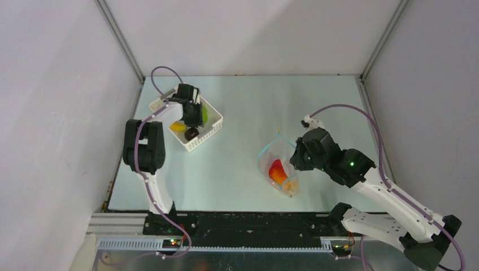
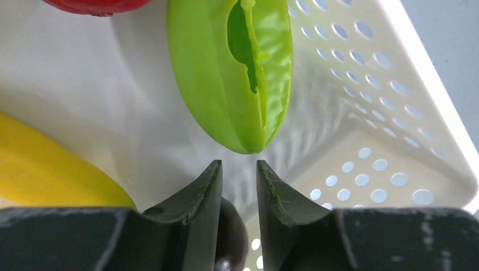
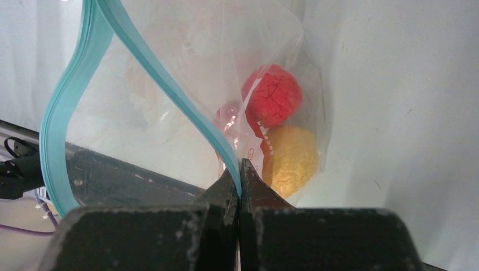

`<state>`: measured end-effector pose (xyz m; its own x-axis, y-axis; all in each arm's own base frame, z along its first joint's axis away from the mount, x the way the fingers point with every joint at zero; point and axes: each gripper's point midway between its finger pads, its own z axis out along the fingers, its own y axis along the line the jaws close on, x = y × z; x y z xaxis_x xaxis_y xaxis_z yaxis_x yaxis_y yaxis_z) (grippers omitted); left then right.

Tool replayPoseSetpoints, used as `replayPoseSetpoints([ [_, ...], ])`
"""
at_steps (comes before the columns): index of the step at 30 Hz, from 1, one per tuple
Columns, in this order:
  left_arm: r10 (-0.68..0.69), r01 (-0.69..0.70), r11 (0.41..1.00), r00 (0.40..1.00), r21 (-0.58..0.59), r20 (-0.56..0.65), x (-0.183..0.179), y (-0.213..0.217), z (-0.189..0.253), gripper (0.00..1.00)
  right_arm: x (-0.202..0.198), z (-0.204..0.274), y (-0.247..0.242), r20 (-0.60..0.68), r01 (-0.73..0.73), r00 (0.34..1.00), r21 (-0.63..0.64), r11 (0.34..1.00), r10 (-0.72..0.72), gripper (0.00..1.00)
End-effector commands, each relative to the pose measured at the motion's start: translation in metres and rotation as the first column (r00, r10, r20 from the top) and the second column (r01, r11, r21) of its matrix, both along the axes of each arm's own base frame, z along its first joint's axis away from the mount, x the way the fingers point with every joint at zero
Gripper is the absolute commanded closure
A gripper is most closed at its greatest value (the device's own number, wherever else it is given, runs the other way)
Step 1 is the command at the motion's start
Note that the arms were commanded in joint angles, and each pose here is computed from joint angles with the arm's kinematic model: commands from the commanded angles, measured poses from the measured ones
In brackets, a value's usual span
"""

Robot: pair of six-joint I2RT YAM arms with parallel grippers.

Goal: Place the food in the zip-top bag and seal the zipper

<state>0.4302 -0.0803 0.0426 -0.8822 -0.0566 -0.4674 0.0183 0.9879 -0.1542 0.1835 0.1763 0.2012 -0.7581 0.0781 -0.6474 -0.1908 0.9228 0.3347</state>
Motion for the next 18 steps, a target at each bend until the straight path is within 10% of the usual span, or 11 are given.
replayPoseSetpoints([
  [1,0.026,-0.027,1.000,0.994,0.009,0.102,0.012,0.002,0.030,0.67,0.001,0.006,-0.002,0.022,0.027,0.999,0.016,1.000,-0.027,1.00],
  [12,0.028,-0.029,1.000,0.990,0.005,0.138,0.014,0.002,0.036,0.67,0.001,0.006,-0.002,0.023,0.026,0.999,0.014,1.000,-0.027,1.00],
  [18,0.086,-0.088,0.996,0.989,0.015,0.118,0.028,0.008,0.027,0.22,0.002,0.004,-0.001,0.022,0.023,0.999,0.006,1.000,-0.023,1.00],
])
